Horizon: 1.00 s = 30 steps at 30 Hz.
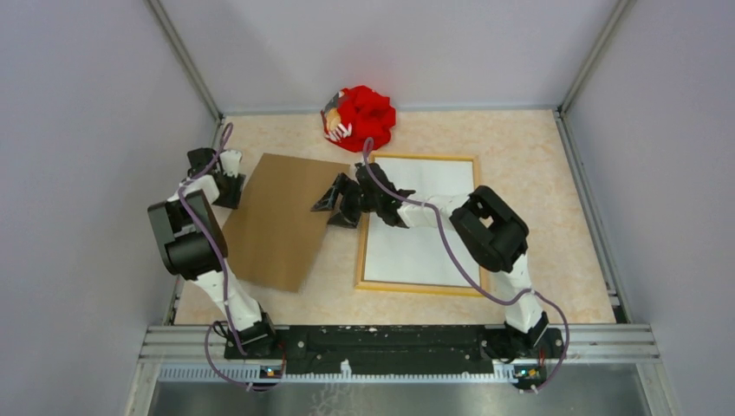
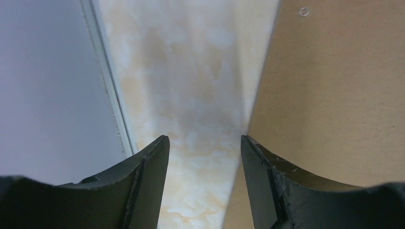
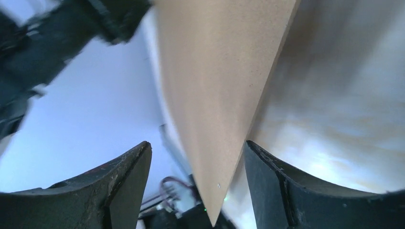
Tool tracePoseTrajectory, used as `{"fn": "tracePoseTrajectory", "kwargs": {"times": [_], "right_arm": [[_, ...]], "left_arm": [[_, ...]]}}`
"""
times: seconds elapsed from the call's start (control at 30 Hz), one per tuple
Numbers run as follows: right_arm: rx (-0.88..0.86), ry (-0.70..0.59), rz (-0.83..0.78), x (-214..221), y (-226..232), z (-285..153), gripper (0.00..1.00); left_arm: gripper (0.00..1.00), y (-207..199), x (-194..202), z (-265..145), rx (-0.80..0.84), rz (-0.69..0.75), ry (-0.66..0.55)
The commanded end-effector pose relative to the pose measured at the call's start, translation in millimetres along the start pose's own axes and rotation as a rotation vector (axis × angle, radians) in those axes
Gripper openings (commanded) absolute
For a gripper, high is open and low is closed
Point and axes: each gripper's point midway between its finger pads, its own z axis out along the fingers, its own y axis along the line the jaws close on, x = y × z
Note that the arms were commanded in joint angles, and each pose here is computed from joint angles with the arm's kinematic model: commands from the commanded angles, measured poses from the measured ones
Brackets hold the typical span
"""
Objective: Put the photo into the frame
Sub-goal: Turn over the photo frame item at the center of the board.
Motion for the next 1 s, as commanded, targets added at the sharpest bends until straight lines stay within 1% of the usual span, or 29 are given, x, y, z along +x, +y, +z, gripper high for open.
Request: {"fn": "tracePoseTrajectory", "kwargs": {"times": [0.0,0.07,0.17,0.27,0.4,0.5,0.7,0.83,0.97], "right_arm": [[-0.752,0.031,-0.169,17.6,195.1,-85.3,0.69],[-0.820,0.045,-0.173,22.9,201.1,-93.1,0.69],[-0.852,0.079,-0.195,28.2,206.8,-94.7,0.68],[-0.818,0.085,-0.194,28.0,204.5,-89.0,0.68],[-0.697,0.061,-0.180,22.6,186.3,-74.4,0.67],[-0.713,0.049,-0.156,20.9,183.7,-73.7,0.68],[-0.808,0.064,-0.218,16.8,209.0,-65.1,0.68],[-0.867,0.052,-0.278,13.2,231.8,-69.1,0.69],[-0.826,0.037,-0.309,7.2,235.4,-66.1,0.69]], "left_arm": [[0.66,-94.2,48.3,-4.2,0.342,-0.036,0.159],[0.66,-94.9,47.4,-5.2,0.347,-0.035,0.156],[0.66,-96.9,46.9,-6.4,0.358,-0.036,0.156],[0.66,-99.6,45.8,-8.7,0.370,-0.037,0.154],[0.66,-101.9,43.2,-13.3,0.380,-0.037,0.145],[0.66,-107.0,45.3,-14.5,0.398,-0.033,0.151],[0.65,-118.7,50.4,-15.2,0.431,-0.028,0.164],[0.64,-130.9,52.2,-20.7,0.472,-0.023,0.170],[0.64,-141.2,49.9,-28.2,0.503,-0.017,0.163]]}}
